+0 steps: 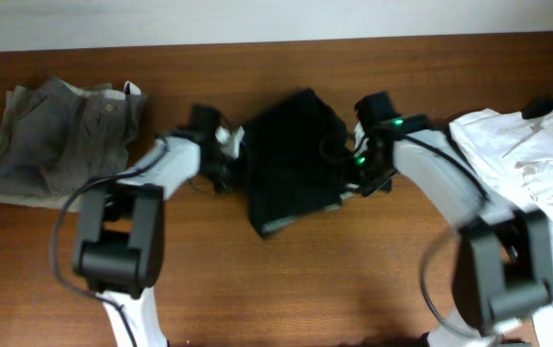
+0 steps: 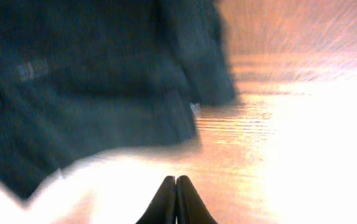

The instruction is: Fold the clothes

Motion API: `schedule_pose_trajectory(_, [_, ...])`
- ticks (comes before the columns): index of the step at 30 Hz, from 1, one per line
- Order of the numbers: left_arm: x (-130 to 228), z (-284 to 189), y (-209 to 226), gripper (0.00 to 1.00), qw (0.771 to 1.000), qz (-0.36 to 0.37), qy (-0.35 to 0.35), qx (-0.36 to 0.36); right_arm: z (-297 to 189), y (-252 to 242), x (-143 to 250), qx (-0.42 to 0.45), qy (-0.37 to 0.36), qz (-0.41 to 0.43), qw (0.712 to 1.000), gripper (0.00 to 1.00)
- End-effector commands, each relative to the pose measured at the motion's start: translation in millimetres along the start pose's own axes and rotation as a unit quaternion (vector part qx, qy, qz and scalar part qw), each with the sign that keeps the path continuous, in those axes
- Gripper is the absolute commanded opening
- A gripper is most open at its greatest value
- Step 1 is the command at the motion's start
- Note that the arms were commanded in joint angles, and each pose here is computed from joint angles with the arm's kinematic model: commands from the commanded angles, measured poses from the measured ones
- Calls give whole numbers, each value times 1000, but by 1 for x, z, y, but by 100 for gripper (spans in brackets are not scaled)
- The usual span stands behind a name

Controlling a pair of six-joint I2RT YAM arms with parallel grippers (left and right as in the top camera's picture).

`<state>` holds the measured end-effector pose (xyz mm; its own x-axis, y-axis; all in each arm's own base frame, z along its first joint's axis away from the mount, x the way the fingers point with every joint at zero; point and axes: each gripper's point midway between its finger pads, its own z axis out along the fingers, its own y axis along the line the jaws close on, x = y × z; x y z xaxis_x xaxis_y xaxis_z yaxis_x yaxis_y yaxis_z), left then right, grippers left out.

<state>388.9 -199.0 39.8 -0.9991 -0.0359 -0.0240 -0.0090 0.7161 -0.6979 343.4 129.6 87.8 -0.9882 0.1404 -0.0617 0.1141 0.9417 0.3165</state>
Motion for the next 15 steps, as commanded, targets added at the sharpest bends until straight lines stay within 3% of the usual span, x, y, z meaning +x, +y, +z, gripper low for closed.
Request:
schedule_pose_trajectory(1, [-104,-151,-67,0,966,129,-225,-4,-65,24,-12,-34,-90,-46,994,5])
schedule_pose_trajectory(5, [-168,-259,-77,0,906,171,-385,-46,-77,26,-8,-39,-100,-49,993,5])
schedule_pose_trajectory(9, [-187,-316,-35,0,874,169,-448,-81,-76,23,-3,-34,-89,-46,994,4])
schedule_pose_trajectory(15, [-192,-381,49,0,847,143,-494,-132,-75,21,3,-31,-77,-42,996,5])
